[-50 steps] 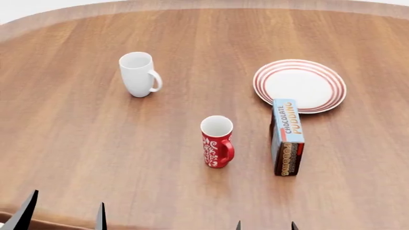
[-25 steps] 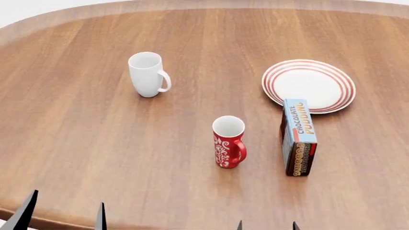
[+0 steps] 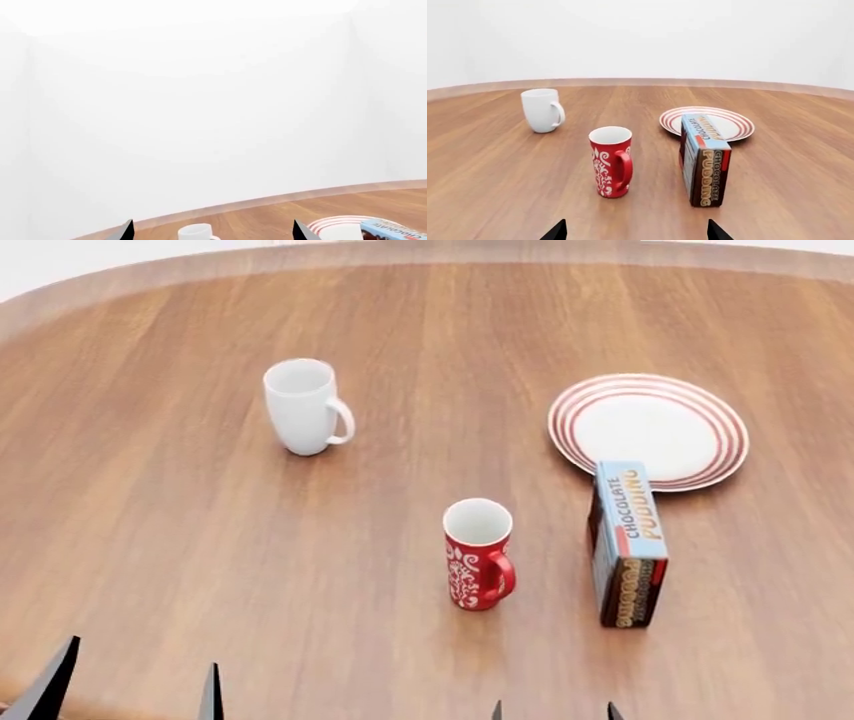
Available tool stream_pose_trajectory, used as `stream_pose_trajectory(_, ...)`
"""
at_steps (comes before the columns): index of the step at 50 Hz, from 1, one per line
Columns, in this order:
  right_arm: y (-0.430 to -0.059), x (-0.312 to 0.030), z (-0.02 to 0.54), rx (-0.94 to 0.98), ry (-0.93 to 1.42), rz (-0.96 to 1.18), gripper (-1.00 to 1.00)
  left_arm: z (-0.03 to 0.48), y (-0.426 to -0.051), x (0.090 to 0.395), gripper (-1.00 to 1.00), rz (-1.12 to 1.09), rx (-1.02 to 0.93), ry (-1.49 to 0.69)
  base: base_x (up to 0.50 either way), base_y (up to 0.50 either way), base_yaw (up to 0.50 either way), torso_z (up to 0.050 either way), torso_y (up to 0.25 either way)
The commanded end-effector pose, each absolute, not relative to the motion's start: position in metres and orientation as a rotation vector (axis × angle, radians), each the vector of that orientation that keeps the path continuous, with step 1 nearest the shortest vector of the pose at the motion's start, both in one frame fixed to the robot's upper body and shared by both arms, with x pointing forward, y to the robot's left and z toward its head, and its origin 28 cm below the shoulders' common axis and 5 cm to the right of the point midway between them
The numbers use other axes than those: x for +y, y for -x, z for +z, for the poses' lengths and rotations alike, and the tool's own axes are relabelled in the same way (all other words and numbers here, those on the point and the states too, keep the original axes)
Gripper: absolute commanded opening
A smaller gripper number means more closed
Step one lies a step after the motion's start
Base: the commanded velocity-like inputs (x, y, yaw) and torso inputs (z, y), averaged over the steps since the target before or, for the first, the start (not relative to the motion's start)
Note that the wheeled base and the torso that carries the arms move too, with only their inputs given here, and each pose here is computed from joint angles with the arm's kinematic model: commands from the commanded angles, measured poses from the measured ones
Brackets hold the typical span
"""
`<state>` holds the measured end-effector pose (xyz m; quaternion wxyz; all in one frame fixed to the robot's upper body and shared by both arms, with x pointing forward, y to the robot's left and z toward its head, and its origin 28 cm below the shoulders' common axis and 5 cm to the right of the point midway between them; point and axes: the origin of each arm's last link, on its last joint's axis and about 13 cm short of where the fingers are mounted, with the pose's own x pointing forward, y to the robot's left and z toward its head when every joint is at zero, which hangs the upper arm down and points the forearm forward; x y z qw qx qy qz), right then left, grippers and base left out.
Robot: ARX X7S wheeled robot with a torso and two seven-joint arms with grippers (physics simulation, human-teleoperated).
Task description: Pick up the red mug and put it on the plate
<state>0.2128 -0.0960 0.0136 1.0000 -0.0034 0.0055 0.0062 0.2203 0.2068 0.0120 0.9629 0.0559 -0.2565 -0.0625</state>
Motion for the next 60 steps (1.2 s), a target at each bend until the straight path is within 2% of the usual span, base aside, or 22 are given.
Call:
stream_pose_trajectory(1,-0.2126,-0.0957,0.0142,0.011,0.008,0.016,1.0,0.0121,-0.2204,0.2069,1.0,-0.126,-0.52,-0.116,0.22,0.0,0.0,0.0,0.0)
stream_pose_trajectory(60,-0.2138,-0.0957,0.0137,0.011,0.006,0.012,1.0,0.0121,-0.2205,0.2069,1.0,-0.135,-0.522,-0.116,0.22,0.0,0.0,0.0,0.0)
